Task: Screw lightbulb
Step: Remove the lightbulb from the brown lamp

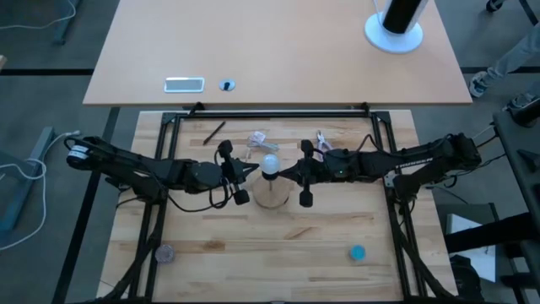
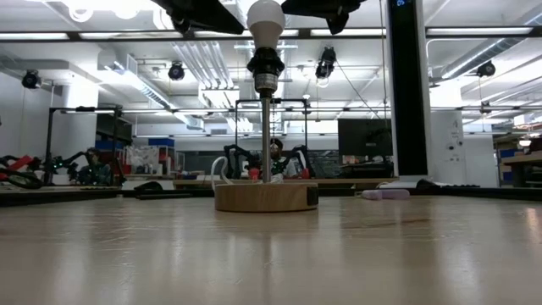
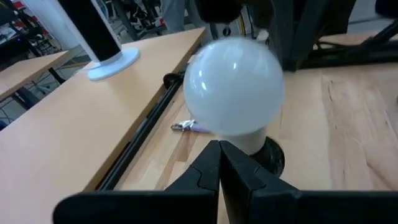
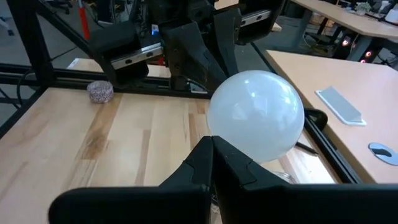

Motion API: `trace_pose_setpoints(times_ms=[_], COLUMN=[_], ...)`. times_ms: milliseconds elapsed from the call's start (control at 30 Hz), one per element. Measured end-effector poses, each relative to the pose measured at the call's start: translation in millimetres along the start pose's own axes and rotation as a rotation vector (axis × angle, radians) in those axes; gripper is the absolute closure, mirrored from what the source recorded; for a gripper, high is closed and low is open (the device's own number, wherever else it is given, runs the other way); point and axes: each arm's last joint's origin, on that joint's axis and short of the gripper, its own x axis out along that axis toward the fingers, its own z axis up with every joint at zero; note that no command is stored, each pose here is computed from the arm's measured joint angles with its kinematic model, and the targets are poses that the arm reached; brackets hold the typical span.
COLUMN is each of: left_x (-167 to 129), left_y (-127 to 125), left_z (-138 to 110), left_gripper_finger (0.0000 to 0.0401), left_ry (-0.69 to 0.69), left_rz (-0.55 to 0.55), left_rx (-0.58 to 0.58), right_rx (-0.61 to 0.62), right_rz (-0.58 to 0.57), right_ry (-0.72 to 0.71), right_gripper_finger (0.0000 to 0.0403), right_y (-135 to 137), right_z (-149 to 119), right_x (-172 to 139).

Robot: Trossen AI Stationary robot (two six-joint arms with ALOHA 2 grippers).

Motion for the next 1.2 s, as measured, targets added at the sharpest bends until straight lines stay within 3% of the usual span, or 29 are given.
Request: trace_pose_setpoints(times_ms=[600, 800, 1067, 1200], left_x=[4.3, 11.1, 10.3, 6.7], left_y=[7.1, 3.5, 1.4, -0.2], left_z=[0.3, 4.3, 4.7, 5.3], left_gripper_finger=[0.0401, 0.0401, 0.0401, 0.0401], left_ry=[0.002, -0.048, -0.056, -0.058], left_rz=[0.077, 0.08, 0.047, 0.029], left_rx=[0.008, 0.064, 0.061, 0.05], right_rx=[-0.039, -0.049, -0.053, -0.059], right_rz=[-0.013, -0.084, -0.093, -0.175], right_ry=[-0.049, -0.033, -0.015, 0.02], right_gripper_finger=[0.0403, 0.0403, 0.0403, 0.0403], right_y=[-2.3, -5.5, -5.6, -8.1], right_z=[4.6, 3.6, 1.9, -0.5], right_x=[0.1, 0.3, 0.3, -0.3])
